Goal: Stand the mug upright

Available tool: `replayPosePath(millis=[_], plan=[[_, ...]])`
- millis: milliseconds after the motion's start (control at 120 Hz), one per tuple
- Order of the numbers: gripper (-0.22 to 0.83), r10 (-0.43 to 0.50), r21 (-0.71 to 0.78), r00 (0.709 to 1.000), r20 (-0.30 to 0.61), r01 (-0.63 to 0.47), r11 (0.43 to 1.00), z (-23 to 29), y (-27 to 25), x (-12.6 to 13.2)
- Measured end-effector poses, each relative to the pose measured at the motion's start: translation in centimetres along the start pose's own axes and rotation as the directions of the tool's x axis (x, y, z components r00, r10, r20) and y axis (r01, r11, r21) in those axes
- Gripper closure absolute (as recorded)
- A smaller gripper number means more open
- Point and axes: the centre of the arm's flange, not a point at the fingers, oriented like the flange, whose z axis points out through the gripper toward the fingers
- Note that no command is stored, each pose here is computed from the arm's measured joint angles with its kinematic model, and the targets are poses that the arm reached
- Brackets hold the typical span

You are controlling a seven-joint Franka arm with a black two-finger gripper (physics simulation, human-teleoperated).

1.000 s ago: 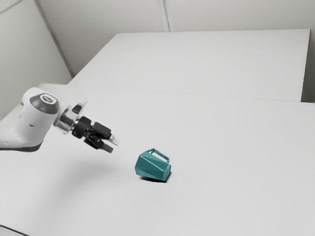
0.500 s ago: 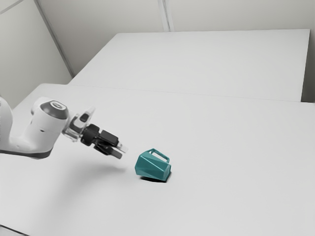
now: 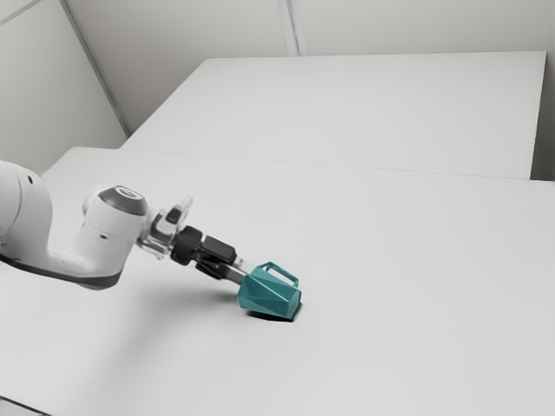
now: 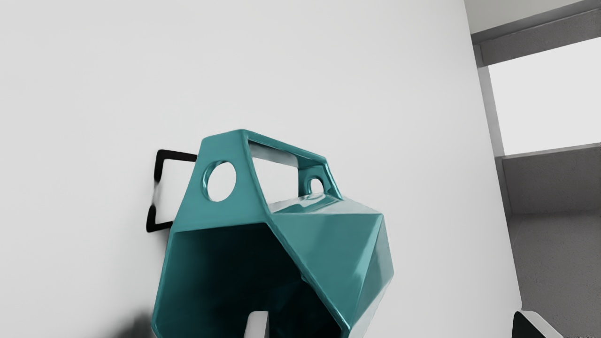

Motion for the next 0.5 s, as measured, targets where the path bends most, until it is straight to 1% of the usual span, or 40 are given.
replayPosePath(millis=[325,408,500], plan=[[0.06,0.008,-0.029,1.0,-0.002,-0.008,1.0,2.0,-0.4,0.3],[0.11,0.008,-0.036,1.0,-0.005,-0.008,0.999,2.4,-0.4,0.3],[0.22,0.011,-0.041,1.0,-0.01,-0.011,0.999,2.5,-0.3,0.4]])
